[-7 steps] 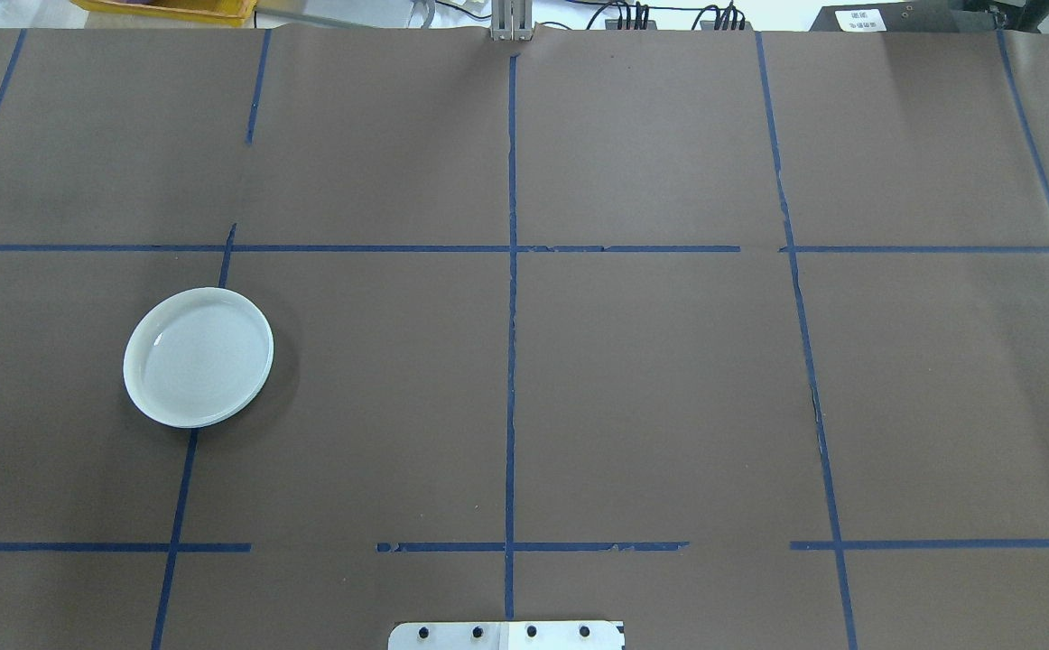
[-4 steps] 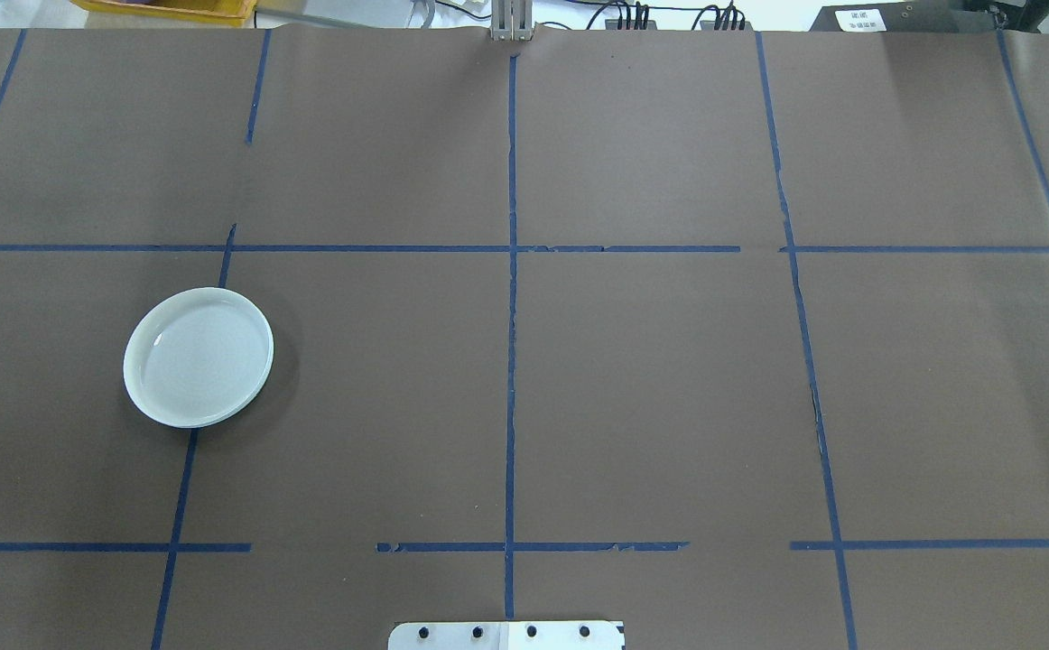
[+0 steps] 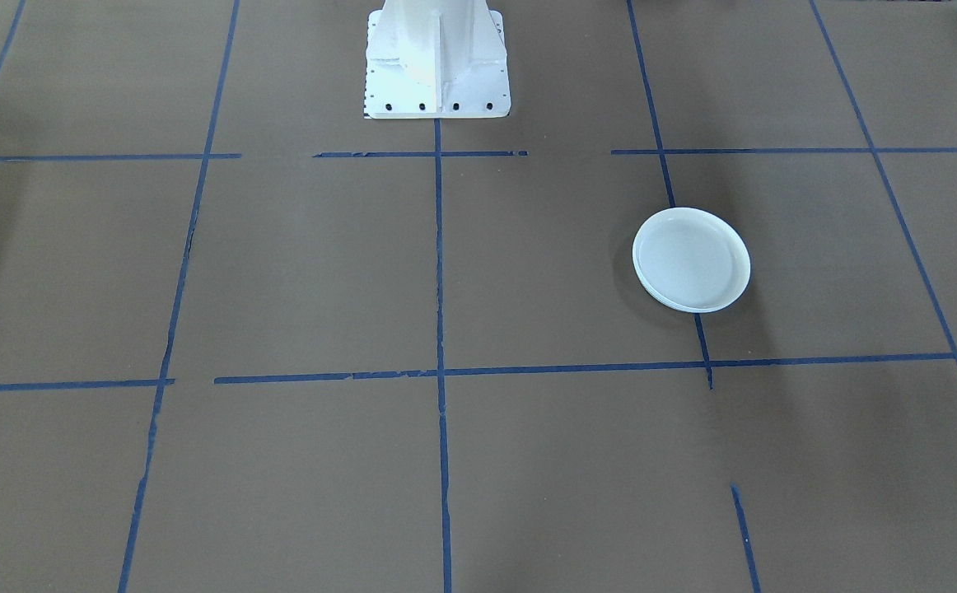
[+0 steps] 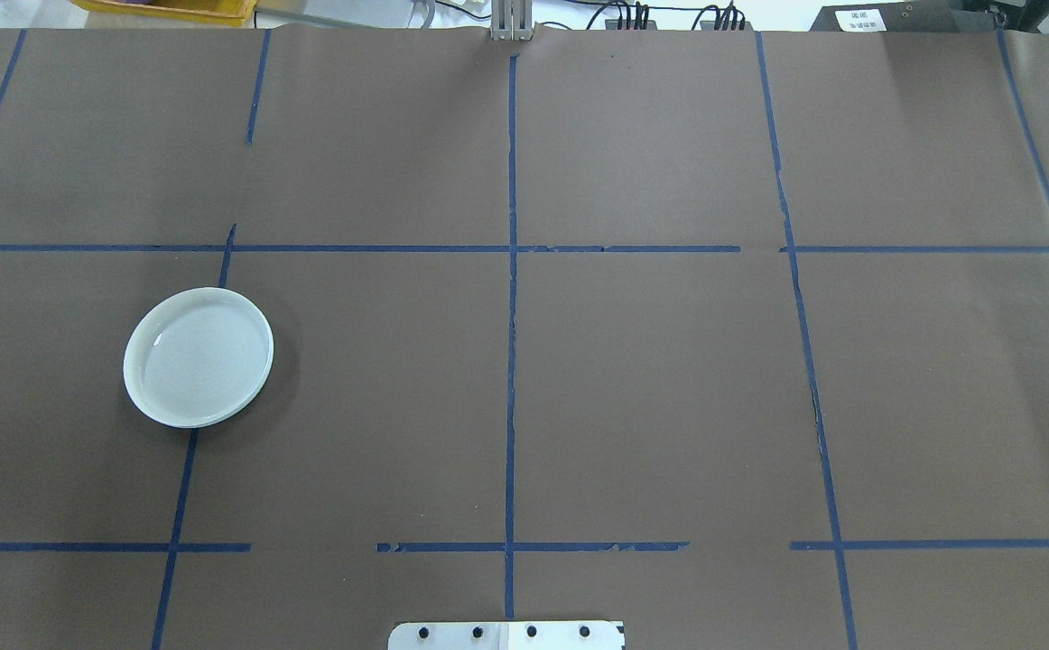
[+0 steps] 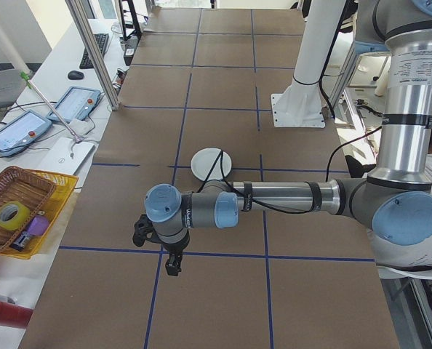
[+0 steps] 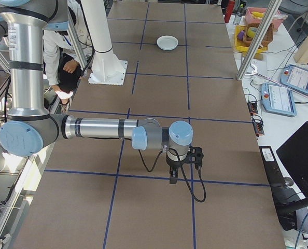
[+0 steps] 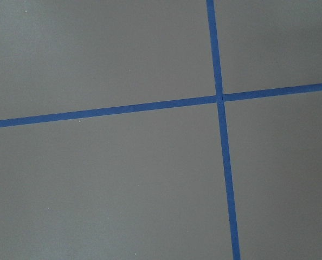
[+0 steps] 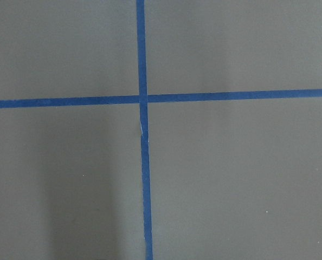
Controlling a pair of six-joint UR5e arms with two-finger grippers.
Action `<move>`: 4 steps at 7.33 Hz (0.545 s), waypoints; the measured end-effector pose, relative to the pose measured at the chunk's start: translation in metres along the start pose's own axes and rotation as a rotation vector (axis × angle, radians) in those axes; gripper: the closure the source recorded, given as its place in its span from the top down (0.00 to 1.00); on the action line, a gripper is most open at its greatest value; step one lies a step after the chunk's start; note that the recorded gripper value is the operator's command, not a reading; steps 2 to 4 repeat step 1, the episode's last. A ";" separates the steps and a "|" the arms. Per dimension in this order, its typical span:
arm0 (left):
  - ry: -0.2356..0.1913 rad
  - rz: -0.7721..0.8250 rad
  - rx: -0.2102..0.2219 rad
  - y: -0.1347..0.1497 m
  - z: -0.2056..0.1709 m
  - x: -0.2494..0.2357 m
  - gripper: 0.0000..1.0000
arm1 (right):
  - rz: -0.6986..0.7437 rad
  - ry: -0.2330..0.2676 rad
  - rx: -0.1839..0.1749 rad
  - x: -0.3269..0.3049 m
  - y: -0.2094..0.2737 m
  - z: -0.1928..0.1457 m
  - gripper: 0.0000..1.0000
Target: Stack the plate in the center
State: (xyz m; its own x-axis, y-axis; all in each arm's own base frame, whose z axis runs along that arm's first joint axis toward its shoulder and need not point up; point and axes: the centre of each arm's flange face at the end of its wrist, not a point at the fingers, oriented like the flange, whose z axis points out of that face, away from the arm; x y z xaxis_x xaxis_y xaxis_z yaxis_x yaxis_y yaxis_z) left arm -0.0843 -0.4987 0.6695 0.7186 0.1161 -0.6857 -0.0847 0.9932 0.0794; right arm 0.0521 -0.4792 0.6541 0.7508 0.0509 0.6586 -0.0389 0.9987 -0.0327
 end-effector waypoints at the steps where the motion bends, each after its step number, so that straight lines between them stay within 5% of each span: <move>1: 0.000 0.000 0.000 0.000 0.000 0.000 1.00 | 0.000 0.000 0.000 0.000 0.000 0.000 1.00; 4: 0.000 0.000 0.000 0.000 0.000 0.000 1.00 | 0.000 0.000 0.000 0.000 0.000 0.000 1.00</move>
